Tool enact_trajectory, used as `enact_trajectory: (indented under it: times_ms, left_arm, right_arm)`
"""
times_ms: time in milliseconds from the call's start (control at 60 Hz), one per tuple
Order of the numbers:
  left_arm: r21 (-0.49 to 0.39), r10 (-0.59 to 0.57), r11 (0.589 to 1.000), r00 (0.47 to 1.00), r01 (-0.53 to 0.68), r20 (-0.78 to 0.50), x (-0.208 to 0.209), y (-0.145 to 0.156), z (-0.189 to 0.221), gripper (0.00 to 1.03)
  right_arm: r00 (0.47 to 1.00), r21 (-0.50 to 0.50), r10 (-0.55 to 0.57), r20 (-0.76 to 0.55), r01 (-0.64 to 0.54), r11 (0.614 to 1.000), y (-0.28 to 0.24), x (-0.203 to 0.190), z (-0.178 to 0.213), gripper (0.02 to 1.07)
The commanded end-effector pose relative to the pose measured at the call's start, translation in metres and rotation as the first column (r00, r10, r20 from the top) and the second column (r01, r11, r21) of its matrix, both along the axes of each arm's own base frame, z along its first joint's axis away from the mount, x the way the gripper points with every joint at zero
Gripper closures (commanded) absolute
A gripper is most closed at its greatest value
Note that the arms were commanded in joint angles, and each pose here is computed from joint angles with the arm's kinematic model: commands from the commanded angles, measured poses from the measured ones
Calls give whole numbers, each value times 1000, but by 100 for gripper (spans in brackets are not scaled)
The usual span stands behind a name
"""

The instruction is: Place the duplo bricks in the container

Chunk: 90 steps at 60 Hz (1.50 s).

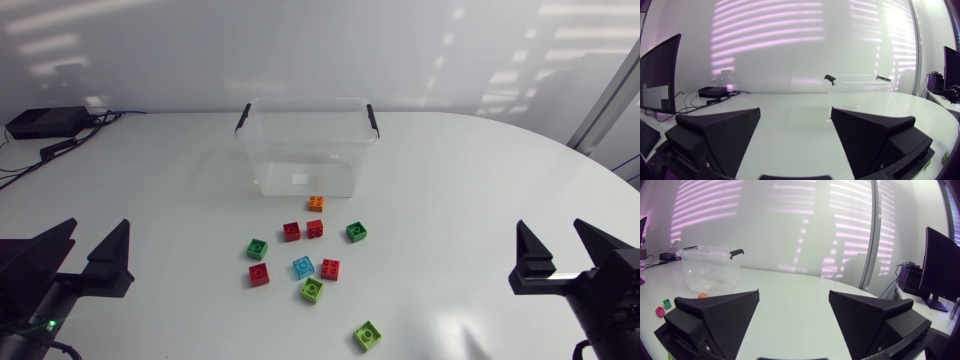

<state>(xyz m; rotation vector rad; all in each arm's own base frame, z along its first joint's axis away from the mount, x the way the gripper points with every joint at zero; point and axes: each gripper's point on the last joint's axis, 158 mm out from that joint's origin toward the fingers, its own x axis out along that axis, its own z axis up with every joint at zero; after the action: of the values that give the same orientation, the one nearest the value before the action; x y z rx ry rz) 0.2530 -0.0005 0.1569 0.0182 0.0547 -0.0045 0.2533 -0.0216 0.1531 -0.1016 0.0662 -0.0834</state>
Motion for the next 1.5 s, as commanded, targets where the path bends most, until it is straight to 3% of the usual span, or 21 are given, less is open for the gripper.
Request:
enact_trajectory:
  times_ms: [0,400,500,633,800,900,1000,1017,1100,1200,1267,1400,1417,1483]
  left_arm:
    - [-20,7,1000,1000,-7,-5,0,1,-6,5]
    - [-15,3,1000,1000,-3,14,-2,0,11,6]
    - [-15,2,1000,999,-2,-34,2,0,14,6]
    - [-23,-6,1000,985,2,-170,13,-2,15,6]
    - [-23,-13,1000,925,4,-379,35,-4,6,9]
    - [25,-66,995,844,93,-532,46,-18,-11,10]
    - [80,-115,973,752,217,-649,54,-36,-31,10]
    - [106,-121,961,732,256,-671,57,-39,-35,10]
    - [159,-146,911,658,380,-739,60,-51,-54,10]
    - [130,-167,880,554,457,-815,63,-62,-78,10]
    - [28,-271,820,432,572,-860,51,-92,-96,10]
    - [7,-317,717,335,697,-887,38,-126,-113,10]
    - [1,-319,689,305,725,-897,33,-134,-119,10]
    - [-12,-316,641,250,767,-915,25,-143,-129,10]
  right_arm:
    - [1000,23,-3,-26,3,1000,-1,1,-12,7]
    - [1000,19,6,8,-7,1000,2,0,-1,7]
    - [999,28,32,-7,-32,999,8,2,10,7]
    - [990,49,73,-125,-67,997,19,20,22,7]
    - [916,108,166,-365,-136,985,49,37,16,7]
    - [844,130,214,-493,-171,977,72,37,6,7]
    - [724,144,242,-645,-197,970,91,30,-14,7]
    - [677,140,236,-697,-194,971,92,26,-23,7]
    - [534,135,233,-812,-216,967,103,13,-43,7]
    - [378,122,206,-903,-234,965,111,-5,-62,7]
    - [233,93,157,-960,-266,960,117,-22,-78,7]
    - [100,76,104,-990,-253,964,120,-37,-105,7]
    - [62,97,115,-991,-239,966,123,-42,-110,7]
    - [-42,156,150,-988,-197,968,126,-55,-121,7]
